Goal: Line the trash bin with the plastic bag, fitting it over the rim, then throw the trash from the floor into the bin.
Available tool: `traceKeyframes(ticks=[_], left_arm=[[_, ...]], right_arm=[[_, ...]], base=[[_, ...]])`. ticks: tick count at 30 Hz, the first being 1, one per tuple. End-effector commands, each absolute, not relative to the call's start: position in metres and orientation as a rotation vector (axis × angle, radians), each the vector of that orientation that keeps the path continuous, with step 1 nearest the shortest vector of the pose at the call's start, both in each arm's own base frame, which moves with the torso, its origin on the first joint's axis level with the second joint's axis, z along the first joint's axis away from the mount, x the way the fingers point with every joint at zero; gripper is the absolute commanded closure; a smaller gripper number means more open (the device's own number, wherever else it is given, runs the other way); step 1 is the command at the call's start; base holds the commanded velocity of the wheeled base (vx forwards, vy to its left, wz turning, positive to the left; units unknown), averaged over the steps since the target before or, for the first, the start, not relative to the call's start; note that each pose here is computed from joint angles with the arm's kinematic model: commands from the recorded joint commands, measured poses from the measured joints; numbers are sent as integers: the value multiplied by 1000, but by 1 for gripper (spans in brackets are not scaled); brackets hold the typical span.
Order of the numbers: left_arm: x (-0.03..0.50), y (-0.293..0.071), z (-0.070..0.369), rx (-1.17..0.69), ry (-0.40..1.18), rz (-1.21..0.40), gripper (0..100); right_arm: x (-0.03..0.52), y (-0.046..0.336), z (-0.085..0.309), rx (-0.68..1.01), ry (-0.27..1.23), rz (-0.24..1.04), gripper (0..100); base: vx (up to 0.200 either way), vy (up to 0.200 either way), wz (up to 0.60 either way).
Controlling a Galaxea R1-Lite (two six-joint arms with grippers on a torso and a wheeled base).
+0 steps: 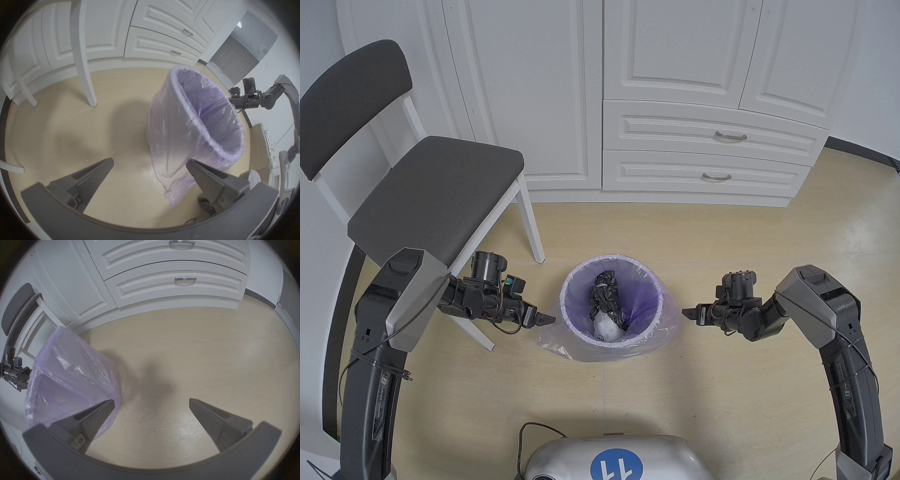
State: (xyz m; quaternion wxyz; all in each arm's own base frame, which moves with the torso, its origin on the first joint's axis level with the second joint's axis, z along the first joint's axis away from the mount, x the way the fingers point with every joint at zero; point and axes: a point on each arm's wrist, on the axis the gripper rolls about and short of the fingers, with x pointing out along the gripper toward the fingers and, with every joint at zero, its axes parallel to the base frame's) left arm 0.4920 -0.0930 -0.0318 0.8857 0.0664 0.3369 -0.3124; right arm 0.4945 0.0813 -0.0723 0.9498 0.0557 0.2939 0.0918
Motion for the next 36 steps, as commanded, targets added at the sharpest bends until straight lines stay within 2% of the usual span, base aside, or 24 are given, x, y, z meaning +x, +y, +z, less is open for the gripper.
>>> traceKeyframes(ticks=[1, 11, 21, 28, 36], left_arm=[[502, -98, -61, 125, 772, -640, 0], [505, -114, -79, 117, 884, -677, 0], [504, -119, -80, 121, 881, -689, 0], [502, -118, -36, 160, 805, -673, 0], [477, -110, -7, 263, 866, -466, 0]], right_arm=[[495, 79, -79, 114, 608, 181, 0], [497, 79, -81, 115, 601, 180, 0], [498, 76, -82, 117, 598, 176, 0], [487, 74, -72, 96, 624, 229, 0], [483, 76, -55, 105, 558, 244, 0]], base=[[0, 0, 0], [0, 0, 0], [0, 0, 0], [0, 0, 0], [0, 0, 0]])
